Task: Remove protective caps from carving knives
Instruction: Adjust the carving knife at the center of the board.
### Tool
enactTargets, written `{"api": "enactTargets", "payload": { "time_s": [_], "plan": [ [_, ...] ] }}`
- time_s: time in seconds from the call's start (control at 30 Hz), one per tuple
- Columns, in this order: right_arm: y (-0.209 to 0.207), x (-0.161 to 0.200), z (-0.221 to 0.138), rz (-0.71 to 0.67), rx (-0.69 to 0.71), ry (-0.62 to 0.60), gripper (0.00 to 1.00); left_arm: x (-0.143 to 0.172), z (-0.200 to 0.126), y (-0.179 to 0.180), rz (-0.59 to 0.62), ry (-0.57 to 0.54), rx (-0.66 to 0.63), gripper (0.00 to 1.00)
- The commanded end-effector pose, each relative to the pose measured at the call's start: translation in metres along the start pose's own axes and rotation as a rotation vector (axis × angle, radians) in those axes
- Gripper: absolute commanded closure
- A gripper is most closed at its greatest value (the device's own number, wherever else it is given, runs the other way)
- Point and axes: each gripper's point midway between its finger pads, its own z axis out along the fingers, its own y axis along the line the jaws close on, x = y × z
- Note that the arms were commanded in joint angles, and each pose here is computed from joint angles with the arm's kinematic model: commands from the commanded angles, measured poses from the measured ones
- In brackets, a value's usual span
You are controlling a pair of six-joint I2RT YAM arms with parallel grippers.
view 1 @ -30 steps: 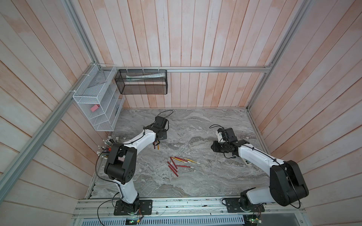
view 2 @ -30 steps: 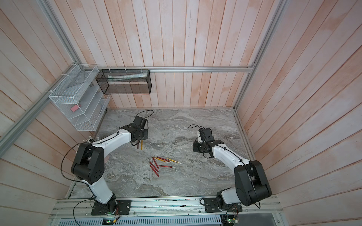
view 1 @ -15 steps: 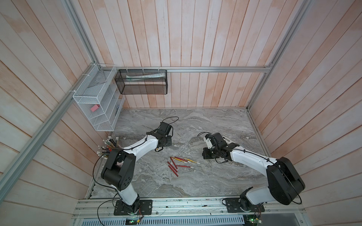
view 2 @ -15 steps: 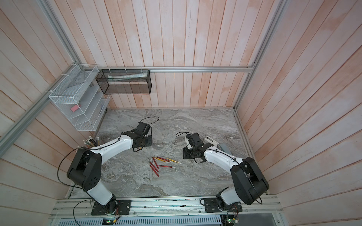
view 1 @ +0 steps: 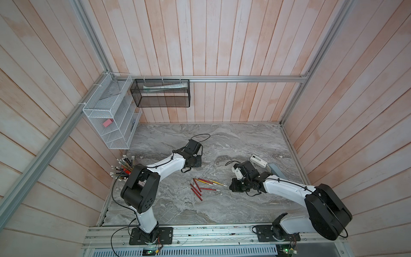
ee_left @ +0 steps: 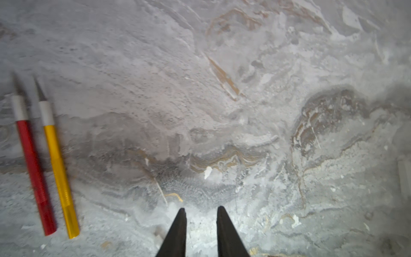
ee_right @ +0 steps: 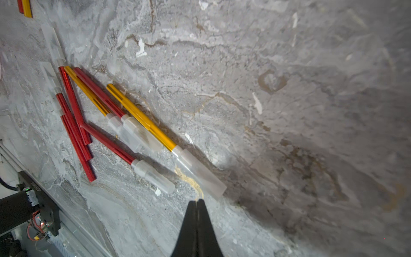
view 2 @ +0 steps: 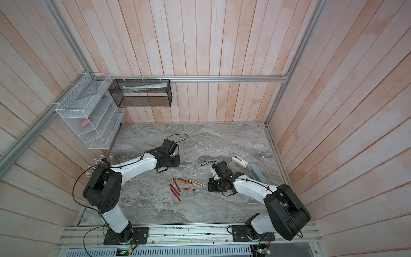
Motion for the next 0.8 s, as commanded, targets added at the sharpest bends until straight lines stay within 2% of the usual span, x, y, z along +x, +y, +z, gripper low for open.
{"api": "enactTargets", "payload": {
  "time_s": [0.0, 0.17, 0.4, 0.77],
  "plan": [
    [0.005, 0.007, 0.006, 0.015, -0.035, 0.025, 1.0, -0.008, 0.007, -0.021, 0.005, -0.004, 0.057, 0.77],
    [0.002, 0.01, 0.012, 0.014, -0.029, 0.039, 1.0, -0.007, 0.018, -0.039, 0.025, 0.013, 0.092, 0.84],
    [-0.003, 0.002, 0.025, 0.015, -0.01, 0.044, 1.0, 0.002, 0.031, -0.062, 0.045, 0.041, 0.144, 0.84],
    [-0.02, -0.026, 0.03, 0.044, 0.002, 0.013, 1.0, 0.02, 0.055, -0.078, 0.086, 0.104, 0.201, 0.84]
  ]
}}
